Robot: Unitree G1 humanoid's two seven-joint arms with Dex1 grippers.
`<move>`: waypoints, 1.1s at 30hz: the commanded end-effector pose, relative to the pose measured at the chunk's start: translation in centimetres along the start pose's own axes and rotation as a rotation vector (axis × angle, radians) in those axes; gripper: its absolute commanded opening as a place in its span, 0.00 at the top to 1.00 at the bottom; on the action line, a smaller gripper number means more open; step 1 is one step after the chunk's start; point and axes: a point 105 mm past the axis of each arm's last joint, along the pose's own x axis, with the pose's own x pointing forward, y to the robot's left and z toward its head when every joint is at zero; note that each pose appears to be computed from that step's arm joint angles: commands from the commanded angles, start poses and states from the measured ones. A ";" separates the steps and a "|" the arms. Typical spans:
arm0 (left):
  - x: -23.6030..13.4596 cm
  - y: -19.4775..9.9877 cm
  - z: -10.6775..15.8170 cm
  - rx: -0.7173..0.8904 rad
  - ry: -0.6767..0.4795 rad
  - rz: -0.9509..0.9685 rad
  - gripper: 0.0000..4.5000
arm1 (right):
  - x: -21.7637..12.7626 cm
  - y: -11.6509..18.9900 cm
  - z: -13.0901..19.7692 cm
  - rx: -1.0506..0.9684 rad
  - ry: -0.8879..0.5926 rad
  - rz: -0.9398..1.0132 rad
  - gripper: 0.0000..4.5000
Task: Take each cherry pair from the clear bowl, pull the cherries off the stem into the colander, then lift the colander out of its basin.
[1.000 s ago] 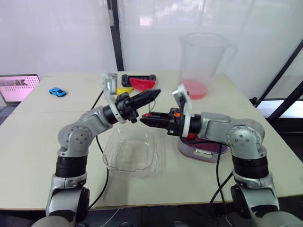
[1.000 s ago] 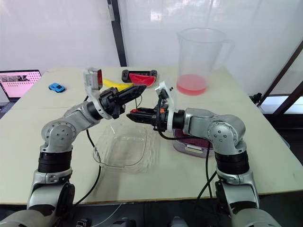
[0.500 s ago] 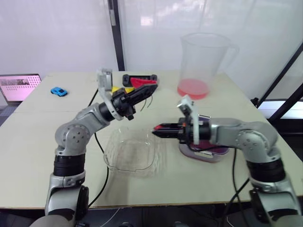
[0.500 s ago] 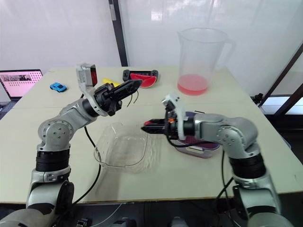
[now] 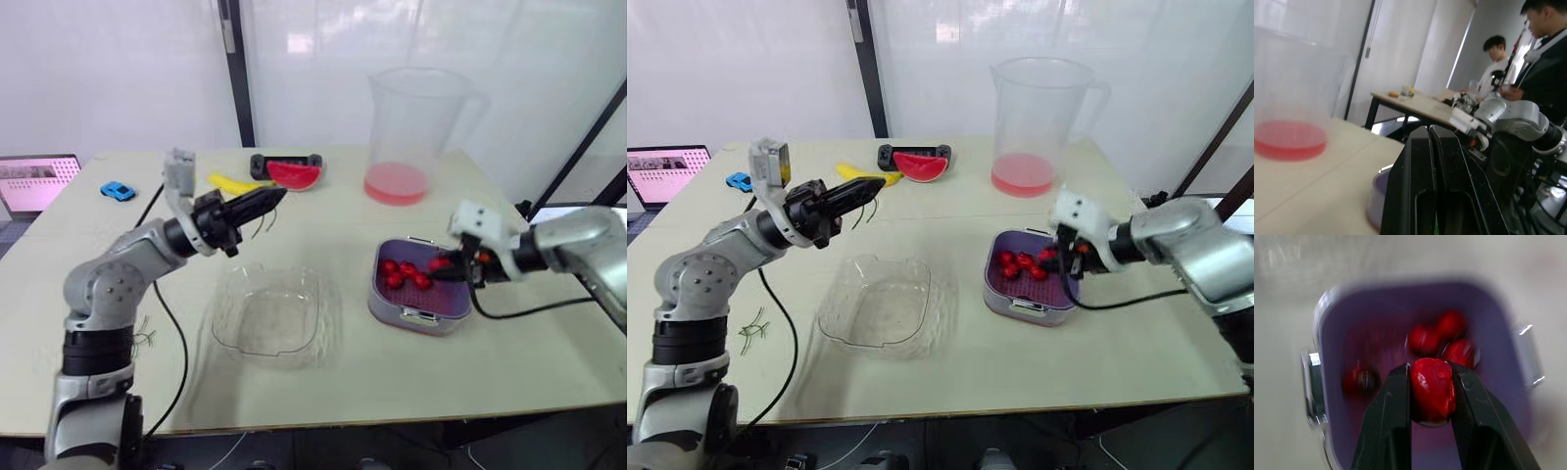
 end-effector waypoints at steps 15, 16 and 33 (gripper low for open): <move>-5.1 -0.6 0.9 0.071 0.146 0.098 1.00 | -4.0 -0.3 6.7 -0.057 -0.305 0.151 0.01; -6.1 -0.6 1.0 0.072 0.164 0.128 1.00 | -4.2 0.4 8.5 -0.073 -0.388 0.212 0.01; -20.7 2.6 -6.6 -0.085 0.506 0.675 1.00 | -4.6 6.1 15.2 -0.146 -0.685 0.493 0.01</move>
